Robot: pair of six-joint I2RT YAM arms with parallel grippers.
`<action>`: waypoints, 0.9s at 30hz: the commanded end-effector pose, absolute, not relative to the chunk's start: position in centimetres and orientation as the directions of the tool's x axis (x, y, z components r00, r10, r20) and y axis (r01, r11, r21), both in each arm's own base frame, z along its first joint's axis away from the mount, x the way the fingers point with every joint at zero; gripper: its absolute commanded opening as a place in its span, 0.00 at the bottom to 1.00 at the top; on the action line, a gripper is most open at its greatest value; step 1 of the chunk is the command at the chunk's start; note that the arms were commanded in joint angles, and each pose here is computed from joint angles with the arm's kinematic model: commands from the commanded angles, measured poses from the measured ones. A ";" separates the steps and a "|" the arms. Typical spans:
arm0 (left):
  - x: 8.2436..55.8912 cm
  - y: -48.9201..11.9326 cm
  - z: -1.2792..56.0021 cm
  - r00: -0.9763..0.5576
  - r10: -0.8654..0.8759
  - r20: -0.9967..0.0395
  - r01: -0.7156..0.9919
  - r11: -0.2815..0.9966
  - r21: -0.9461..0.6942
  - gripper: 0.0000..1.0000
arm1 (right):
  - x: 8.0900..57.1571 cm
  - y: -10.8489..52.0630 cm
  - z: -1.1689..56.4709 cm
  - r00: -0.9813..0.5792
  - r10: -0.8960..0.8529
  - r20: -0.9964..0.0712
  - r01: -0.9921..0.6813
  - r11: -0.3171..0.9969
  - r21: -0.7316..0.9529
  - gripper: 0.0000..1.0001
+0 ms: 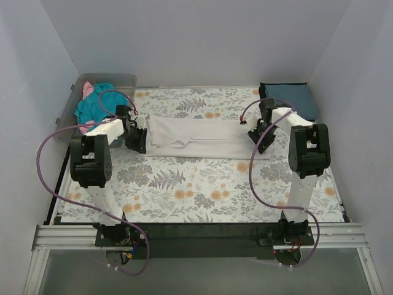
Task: Fold and stack the t-shirts
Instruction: Fold the tshirt
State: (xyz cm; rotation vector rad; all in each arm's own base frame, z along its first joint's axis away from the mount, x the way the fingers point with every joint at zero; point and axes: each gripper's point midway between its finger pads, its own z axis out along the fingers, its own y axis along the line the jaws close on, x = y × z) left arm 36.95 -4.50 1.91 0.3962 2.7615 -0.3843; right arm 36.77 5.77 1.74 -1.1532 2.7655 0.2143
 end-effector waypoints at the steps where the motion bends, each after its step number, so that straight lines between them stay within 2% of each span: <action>1: 35.6 -3.6 2.6 -0.912 0.252 -0.325 0.319 0.931 -0.174 0.20 | 31.3 4.5 0.0 -0.686 -0.726 -0.051 -0.723 0.673 0.158 0.25; 3: 35.5 -4.6 3.8 -0.901 0.261 -0.347 0.349 0.911 -0.220 0.20 | 31.0 4.4 0.7 -0.677 -0.733 -0.063 -0.733 0.665 0.147 0.25; 6: 36.8 -6.1 8.8 -0.850 0.237 -0.471 0.388 0.886 -0.254 0.27 | 33.8 5.6 4.8 -0.664 -0.721 -0.198 -0.745 0.660 0.094 0.28; 7: 37.1 -6.3 9.7 -0.845 0.226 -0.484 0.388 0.883 -0.265 0.28 | 34.7 6.3 6.2 -0.672 -0.701 -0.240 -0.734 0.673 0.089 0.29; 9: 37.2 -7.4 11.0 -0.857 0.198 -0.476 0.383 0.862 -0.331 0.34 | 35.7 8.6 8.9 -0.678 -0.658 -0.327 -0.726 0.669 0.159 0.30; 11: 38.2 -8.0 12.3 -0.849 0.172 -0.500 0.382 0.854 -0.355 0.38 | 37.4 11.6 12.4 -0.661 -0.601 -0.448 -0.733 0.646 0.215 0.30; 14: 38.5 -9.2 12.5 -0.869 0.114 -0.482 0.350 0.829 -0.435 0.39 | 38.5 15.7 15.4 -0.627 -0.538 -0.564 -0.751 0.611 0.251 0.32; 21: 39.1 -10.1 9.5 -0.923 0.013 -0.385 0.232 0.817 -0.528 0.41 | 38.4 24.5 15.8 -0.580 -0.544 -0.606 -0.803 0.509 0.311 0.29; 27: 39.2 -10.4 7.5 -0.950 -0.026 -0.312 0.162 0.813 -0.559 0.43 | 37.8 31.2 15.4 -0.581 -0.467 -0.666 -0.809 0.418 0.413 0.31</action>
